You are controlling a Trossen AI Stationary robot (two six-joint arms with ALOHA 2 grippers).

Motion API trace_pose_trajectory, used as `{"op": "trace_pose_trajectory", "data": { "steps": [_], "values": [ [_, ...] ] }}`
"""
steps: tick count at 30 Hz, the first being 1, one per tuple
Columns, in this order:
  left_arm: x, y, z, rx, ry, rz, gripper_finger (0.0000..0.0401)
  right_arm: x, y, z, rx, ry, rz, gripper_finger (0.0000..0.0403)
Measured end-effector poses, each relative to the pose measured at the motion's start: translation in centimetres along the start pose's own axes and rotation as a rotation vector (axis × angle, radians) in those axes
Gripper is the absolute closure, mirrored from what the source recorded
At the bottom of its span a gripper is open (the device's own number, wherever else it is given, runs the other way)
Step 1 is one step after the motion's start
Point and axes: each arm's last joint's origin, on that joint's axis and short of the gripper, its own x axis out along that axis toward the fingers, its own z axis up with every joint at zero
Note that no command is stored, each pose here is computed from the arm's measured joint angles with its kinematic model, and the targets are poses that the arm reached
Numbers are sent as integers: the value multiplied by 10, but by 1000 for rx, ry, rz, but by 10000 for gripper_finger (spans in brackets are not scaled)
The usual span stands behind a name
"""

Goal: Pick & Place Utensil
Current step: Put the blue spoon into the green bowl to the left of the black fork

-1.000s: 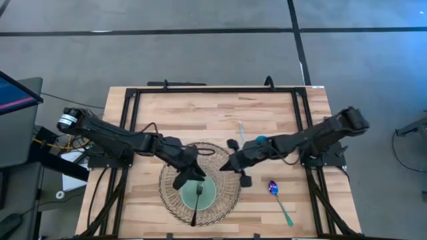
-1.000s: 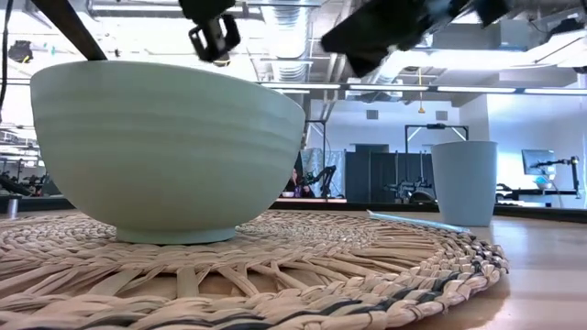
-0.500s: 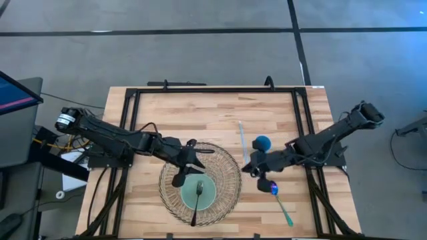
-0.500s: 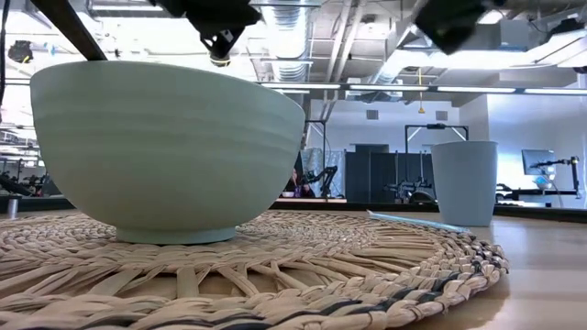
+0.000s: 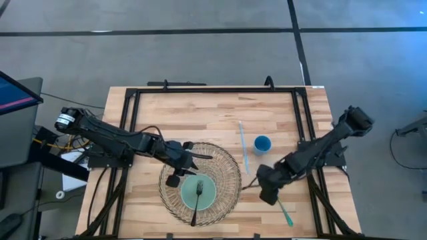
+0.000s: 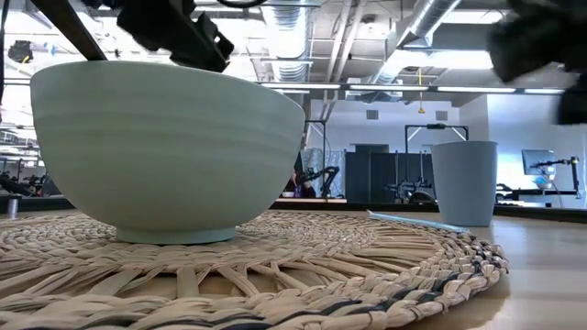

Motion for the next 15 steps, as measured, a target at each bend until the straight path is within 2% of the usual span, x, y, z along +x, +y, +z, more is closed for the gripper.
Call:
{"op": "trace_pose_trajectory", "data": {
  "steps": [3, 6, 10, 15],
  "values": [
    [1, 0, -3, 24, 11, 16, 302, 10, 3, -13, 108, 94, -33, 266],
    [1, 0, -2, 64, 6, 18, 302, 18, 7, -25, 193, 117, -73, 262],
    [-1, 1, -1, 145, -9, 21, 302, 25, 9, -40, 283, 160, -122, 263],
    [-2, 3, -1, 145, -11, 31, 302, 33, 13, -52, 351, 171, -144, 270]
  ]
}}
